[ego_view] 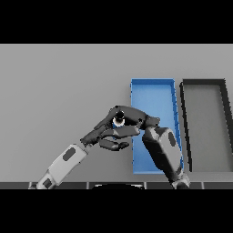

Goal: Pick up the blue pipe and place it into the blue bin.

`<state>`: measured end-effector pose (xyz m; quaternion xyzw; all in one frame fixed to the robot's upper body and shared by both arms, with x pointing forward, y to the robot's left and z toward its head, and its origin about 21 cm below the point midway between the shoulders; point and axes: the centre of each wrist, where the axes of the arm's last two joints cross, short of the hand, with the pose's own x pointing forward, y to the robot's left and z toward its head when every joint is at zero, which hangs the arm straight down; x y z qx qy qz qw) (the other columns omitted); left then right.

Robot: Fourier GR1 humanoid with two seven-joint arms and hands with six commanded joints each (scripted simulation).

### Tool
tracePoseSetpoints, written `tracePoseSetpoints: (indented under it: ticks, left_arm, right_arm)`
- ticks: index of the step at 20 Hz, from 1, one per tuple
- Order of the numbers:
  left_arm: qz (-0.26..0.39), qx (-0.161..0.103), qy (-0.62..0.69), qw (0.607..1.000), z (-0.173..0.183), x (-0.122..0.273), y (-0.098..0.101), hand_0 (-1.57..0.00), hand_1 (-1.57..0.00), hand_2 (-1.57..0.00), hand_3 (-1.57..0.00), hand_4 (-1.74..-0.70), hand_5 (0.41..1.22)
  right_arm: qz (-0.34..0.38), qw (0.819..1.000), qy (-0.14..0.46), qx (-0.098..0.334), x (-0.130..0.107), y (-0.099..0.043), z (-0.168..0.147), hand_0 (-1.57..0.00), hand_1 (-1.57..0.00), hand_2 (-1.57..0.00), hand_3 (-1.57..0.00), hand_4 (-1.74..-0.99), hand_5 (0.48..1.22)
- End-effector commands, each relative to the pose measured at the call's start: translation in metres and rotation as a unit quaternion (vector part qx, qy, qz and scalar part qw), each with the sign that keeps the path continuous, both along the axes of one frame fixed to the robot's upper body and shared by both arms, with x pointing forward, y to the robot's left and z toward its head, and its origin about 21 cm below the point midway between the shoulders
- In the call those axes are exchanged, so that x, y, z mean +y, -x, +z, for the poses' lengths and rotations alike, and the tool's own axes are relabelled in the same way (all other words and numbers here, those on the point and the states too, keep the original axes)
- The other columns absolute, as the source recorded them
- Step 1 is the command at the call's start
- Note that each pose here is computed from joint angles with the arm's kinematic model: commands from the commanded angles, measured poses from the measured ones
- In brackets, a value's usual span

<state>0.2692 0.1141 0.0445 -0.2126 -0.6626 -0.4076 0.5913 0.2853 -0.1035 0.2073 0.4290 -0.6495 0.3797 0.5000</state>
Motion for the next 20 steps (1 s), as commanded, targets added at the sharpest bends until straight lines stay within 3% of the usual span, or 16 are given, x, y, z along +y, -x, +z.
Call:
tracePoseSetpoints:
  ticks: [1, 4, 6, 7, 11, 14, 17, 20]
  left_arm:
    - [0.002, 0.001, -0.003, 1.0, 0.002, 0.002, -0.002, 0.0, 0.0, 0.0, 0.0, -0.87, 0.523]
    - [0.003, 0.006, -0.004, 1.0, 0.001, -0.002, 0.0, 0.0, 0.0, 0.0, 0.0, -0.86, 0.503]
    - [-0.003, 0.004, 0.0, 1.0, -0.001, -0.003, 0.005, 0.0, 0.0, 0.0, 0.0, -0.86, 0.493]
    - [-0.003, 0.006, 0.001, 1.0, -0.002, -0.003, 0.006, 0.0, 0.0, 0.0, 0.0, -0.87, 0.486]
    - [-0.001, 0.002, -0.007, 1.0, 0.002, 0.001, 0.005, 0.0, 0.0, 0.0, 0.0, -0.86, 0.484]
    - [0.008, 0.002, -0.011, 1.0, 0.007, 0.001, 0.002, 0.0, 0.0, 0.0, 0.0, -0.84, 0.481]
    - [0.014, -0.002, -0.015, 1.0, 0.007, 0.003, 0.004, 0.0, 0.0, 0.0, 0.0, -0.83, 0.47]
    - [0.019, -0.003, -0.02, 1.0, 0.006, 0.01, 0.004, 0.0, 0.0, 0.0, 0.0, -0.83, 0.463]
  right_arm:
    - [0.0, 1.0, -0.008, 0.0, -0.001, 0.001, 0.008, -1.57, -1.57, -1.57, -1.57, -1.493, 1.221]
    - [-0.016, 1.0, -0.017, -0.015, -0.004, -0.004, 0.045, -1.57, -1.57, -1.57, -1.57, -1.493, 1.221]
    - [-0.018, 0.998, -0.031, -0.057, -0.01, -0.007, 0.07, -1.57, -1.57, -1.57, -1.57, -1.494, 1.221]
    - [-0.019, 0.996, -0.039, -0.075, -0.012, -0.013, 0.08, -1.57, -1.57, -1.57, -1.57, -1.495, 1.221]
    - [-0.114, 0.987, -0.071, -0.083, -0.025, -0.042, 0.114, -1.57, -1.57, -1.57, -1.57, -1.497, 1.221]
    - [-0.198, 0.976, -0.038, -0.083, -0.048, -0.068, 0.118, -1.57, -1.57, -1.57, -1.57, -1.498, 1.221]
    - [-0.268, 0.962, -0.017, -0.037, -0.083, -0.092, 0.095, -1.57, -1.57, -1.57, -1.57, -1.499, 1.221]
    - [-0.334, 0.942, 0.01, 0.018, -0.115, -0.105, 0.07, -1.57, -1.57, -1.57, -1.57, -1.499, 1.221]
